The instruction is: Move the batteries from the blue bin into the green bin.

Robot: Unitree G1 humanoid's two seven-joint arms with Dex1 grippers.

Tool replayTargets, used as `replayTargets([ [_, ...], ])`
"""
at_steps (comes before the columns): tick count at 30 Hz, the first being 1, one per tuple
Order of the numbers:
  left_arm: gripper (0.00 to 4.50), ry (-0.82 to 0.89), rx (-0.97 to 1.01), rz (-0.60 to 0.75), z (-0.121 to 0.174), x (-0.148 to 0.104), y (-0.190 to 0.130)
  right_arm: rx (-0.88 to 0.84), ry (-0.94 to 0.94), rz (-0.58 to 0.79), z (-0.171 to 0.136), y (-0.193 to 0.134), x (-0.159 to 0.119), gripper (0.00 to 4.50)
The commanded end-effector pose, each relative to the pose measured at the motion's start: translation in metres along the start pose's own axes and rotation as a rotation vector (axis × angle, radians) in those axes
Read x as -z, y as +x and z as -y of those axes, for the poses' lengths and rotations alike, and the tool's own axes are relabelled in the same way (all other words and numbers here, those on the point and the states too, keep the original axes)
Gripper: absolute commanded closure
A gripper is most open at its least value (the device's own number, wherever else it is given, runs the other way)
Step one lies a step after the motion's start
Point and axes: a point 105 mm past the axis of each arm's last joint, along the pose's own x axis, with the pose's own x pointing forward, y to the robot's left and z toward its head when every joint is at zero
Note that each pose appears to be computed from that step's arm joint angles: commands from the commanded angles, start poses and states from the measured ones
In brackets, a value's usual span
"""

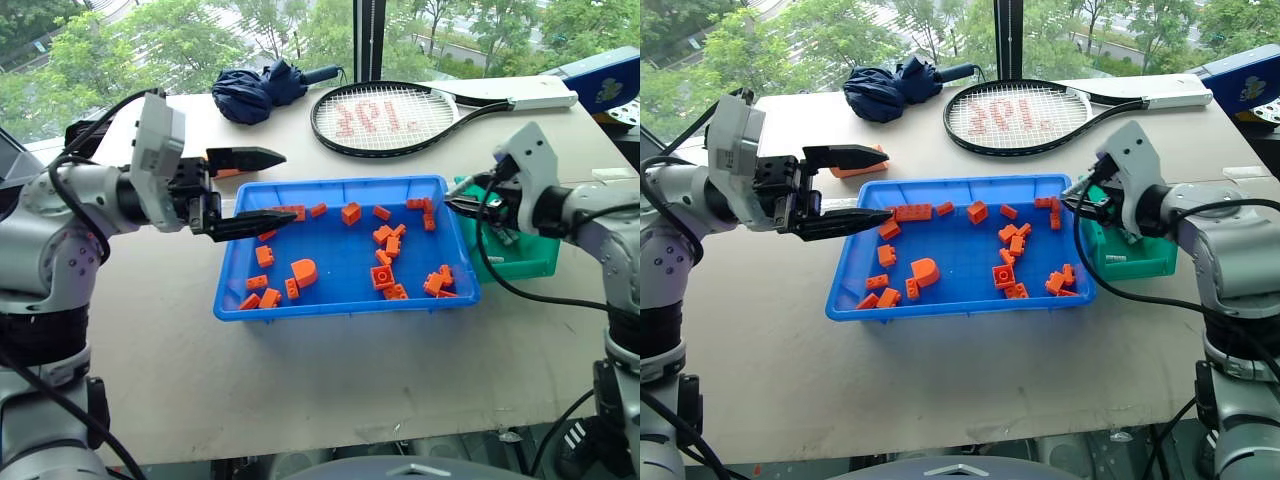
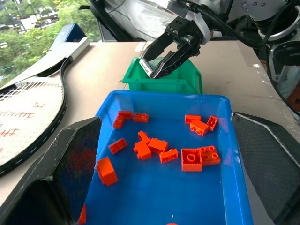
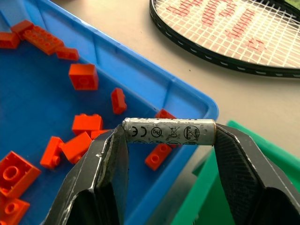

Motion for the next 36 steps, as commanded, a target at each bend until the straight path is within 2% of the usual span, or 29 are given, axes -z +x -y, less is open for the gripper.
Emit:
replayTargets([
  [1, 0.0, 0.034, 0.031, 0.025, 0.0, -0.01, 0.003, 0.112, 0.003, -0.005, 0.019, -0.021, 0.009, 2.44],
  [8, 0.0, 0.035, 0.039, 0.023, -0.002, -0.01, 0.004, 0.231, 0.032, -0.037, 0.042, -0.037, 0.021, 2.44],
  [13, 0.0, 0.038, 0.041, 0.021, -0.002, -0.011, 0.004, 0.244, 0.032, -0.06, 0.048, -0.044, 0.028, 2.44],
  [15, 0.0, 0.038, 0.04, 0.021, -0.002, -0.012, 0.004, 0.244, 0.033, -0.06, 0.049, -0.045, 0.029, 1.39],
  [16, 0.0, 0.039, 0.04, 0.021, -0.002, -0.012, 0.004, 0.245, 0.032, -0.06, 0.049, -0.046, 0.029, 1.09],
  [18, 0.0, 0.039, 0.039, 0.02, -0.002, -0.012, 0.004, 0.248, 0.032, -0.061, 0.05, -0.046, 0.03, 0.08],
  [24, 0.0, 0.027, 0.018, 0.005, -0.002, -0.006, 0.0, 0.254, 0.042, -0.04, 0.051, -0.051, 0.031, 0.08],
  [27, 0.0, -0.006, -0.063, -0.026, -0.006, 0.01, -0.014, 0.209, 0.058, 0.021, 0.043, -0.059, 0.033, 0.08],
  [31, 0.0, -0.064, -0.147, -0.073, 0.005, 0.034, -0.038, 0.152, 0.069, 0.115, 0.028, -0.081, 0.05, 0.08],
  [36, 0.0, -0.092, -0.293, -0.1, 0.019, 0.061, -0.064, 0.131, 0.107, 0.148, 0.015, -0.111, 0.086, 0.08],
])
